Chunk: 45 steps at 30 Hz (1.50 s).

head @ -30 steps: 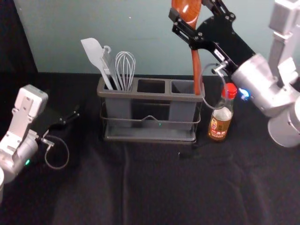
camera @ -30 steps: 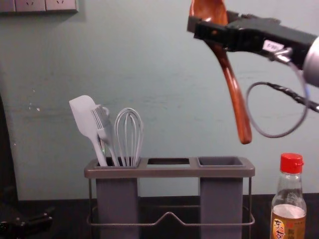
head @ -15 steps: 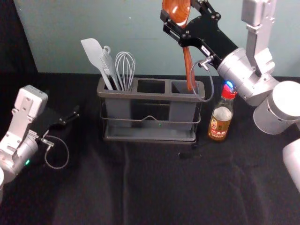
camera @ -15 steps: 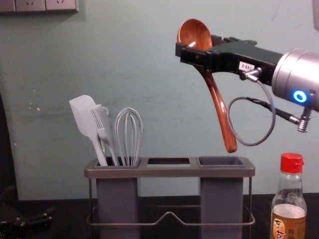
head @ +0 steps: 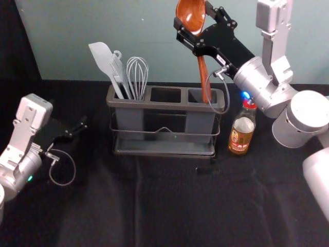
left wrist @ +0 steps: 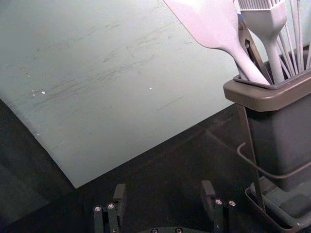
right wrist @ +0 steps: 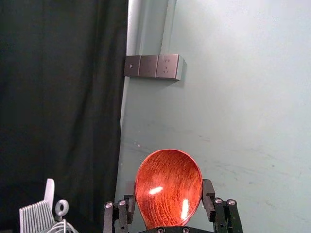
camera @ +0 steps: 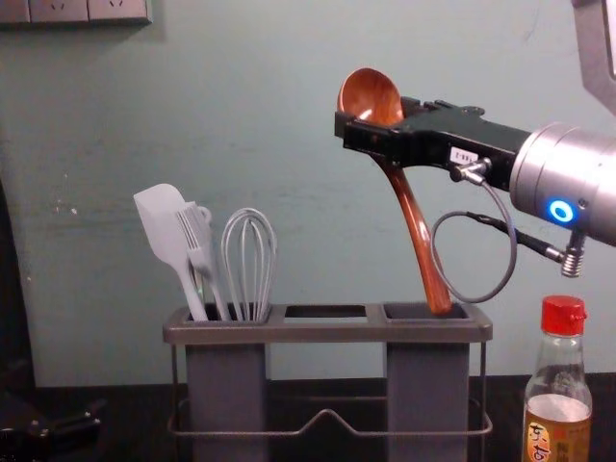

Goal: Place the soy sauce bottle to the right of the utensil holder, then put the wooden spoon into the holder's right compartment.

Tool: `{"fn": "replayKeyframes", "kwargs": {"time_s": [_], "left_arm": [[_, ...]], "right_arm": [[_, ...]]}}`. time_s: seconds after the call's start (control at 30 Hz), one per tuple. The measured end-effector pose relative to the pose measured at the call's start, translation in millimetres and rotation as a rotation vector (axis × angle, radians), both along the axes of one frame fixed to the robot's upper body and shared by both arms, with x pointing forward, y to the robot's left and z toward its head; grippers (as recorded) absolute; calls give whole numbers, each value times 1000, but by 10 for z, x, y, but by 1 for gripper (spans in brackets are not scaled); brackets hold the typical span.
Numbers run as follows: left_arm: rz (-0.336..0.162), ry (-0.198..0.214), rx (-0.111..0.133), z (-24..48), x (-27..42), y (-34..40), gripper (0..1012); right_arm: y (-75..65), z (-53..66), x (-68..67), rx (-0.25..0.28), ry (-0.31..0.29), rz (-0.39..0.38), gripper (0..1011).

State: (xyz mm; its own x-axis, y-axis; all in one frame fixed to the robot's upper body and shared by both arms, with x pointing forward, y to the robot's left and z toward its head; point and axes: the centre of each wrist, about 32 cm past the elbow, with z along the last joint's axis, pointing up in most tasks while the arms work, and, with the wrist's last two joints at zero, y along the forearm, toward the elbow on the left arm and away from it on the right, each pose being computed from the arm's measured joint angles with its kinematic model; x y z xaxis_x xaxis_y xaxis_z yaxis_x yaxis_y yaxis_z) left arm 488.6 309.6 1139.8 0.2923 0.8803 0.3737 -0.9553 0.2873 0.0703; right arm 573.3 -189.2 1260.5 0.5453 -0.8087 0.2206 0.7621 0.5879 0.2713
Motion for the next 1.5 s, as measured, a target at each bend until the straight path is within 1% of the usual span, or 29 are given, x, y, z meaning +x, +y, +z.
{"fn": "replayKeyframes", "kwargs": {"time_s": [0.27, 0.57, 0.97, 1.17, 1.5], "left_arm": [[0, 0, 0, 0, 0, 0, 1005], [0, 0, 0, 0, 0, 0, 1005], [0, 0, 0, 0, 0, 0, 1005], [0, 0, 0, 0, 0, 0, 1005], [0, 0, 0, 0, 0, 0, 1005]], "right_arm": [[24, -54, 13, -4, 11, -2, 835], [31, -114, -1, -7, 24, -5, 835], [3, -63, -3, -1, 3, -7, 835], [13, -55, 40, -4, -7, -9, 835], [43, -78, 131, -8, -9, -11, 835]]}}
